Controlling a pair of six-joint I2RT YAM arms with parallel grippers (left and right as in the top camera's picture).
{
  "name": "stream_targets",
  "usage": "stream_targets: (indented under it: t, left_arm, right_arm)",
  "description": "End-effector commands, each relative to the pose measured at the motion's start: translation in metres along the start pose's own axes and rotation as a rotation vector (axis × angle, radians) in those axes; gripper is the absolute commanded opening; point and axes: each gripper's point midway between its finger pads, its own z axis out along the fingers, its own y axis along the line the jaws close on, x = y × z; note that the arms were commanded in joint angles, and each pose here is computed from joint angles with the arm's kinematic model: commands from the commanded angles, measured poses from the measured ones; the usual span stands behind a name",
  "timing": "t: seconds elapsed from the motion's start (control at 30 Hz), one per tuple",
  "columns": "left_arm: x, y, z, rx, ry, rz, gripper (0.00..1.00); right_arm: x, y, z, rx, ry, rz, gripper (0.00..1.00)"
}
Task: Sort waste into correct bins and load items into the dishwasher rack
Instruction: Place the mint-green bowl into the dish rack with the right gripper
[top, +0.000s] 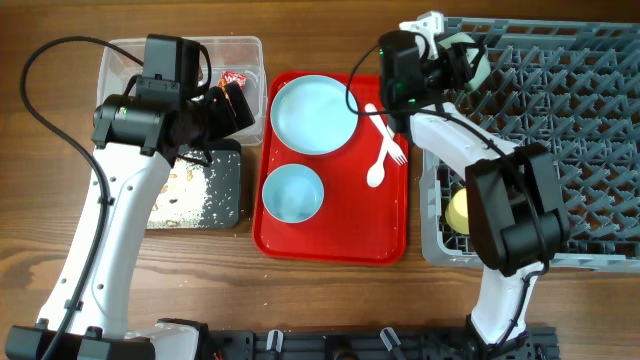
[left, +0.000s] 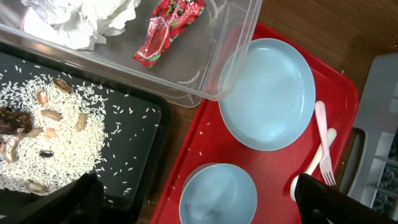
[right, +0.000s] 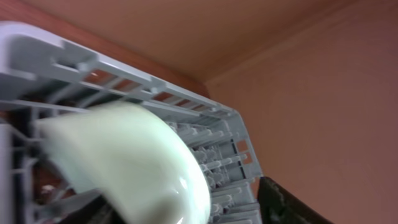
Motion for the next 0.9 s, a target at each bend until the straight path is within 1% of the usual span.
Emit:
stream_targets:
  t: [0.0,0.1,0.17,0.3,0.37,0.47,0.6,0.7,0.73,0.8,0.87]
  left_arm:
    - [-0.005,-0.001,-0.007,0.006,-0.026,-0.001,1.0]
    - [-0.005,-0.001,-0.007,0.006,-0.026,-0.001,1.0]
    - [-0.005,-0.001,-0.007,0.006,-0.026,-0.001,1.0]
    - [-0.005,-0.001,-0.007,0.006,-0.026,-0.001,1.0]
    - [-0.005,-0.001,-0.007,0.006,-0.026,-0.001,1.0]
    - [-0.005,-0.001,-0.007,0.006,-0.026,-0.001,1.0]
    - [-0.005,-0.001,-0.007,0.006,-0.026,-0.001,1.0]
    - [-0.005,-0.001,-0.007,0.006,-0.026,-0.001,1.0]
    - [-0.005,-0.001,-0.007,0.006,-0.026,-0.001,1.0]
    - [-0.005,-0.001,-0.007,0.006,-0.026,-0.001,1.0]
    - [-0.005,-0.001,-0.007,0.006,-0.026,-0.001,1.0]
  right_arm:
    - [-0.007,0.009,-0.014,0.008,-0.024,0.011,0.77]
    - [-0.016,0.009,-0.026,-0.001,-0.053,0.034,0.84]
    - [-0.022,0.007,-0.033,-0.007,-0.071,0.054,0.87]
    - [-0.039,-0.003,-0.053,-0.04,-0.123,0.091,0.88]
    - [-0.049,-0.005,-0.066,-0.087,-0.163,0.112,0.88]
    - [-0.054,0.008,-0.09,-0.232,-0.204,0.121,0.88]
    - [-0.03,0.037,-0.122,-0.546,-0.133,0.169,0.88]
    - [-0.01,0.061,-0.167,-0.891,-0.039,0.189,0.88]
    - [-0.004,0.067,-0.188,-1.03,0.003,0.201,0.88]
    - [0.007,0.075,-0.228,-1.271,0.101,0.23,0.95]
    - [0.02,0.083,-0.263,-1.461,0.255,0.282,0.95]
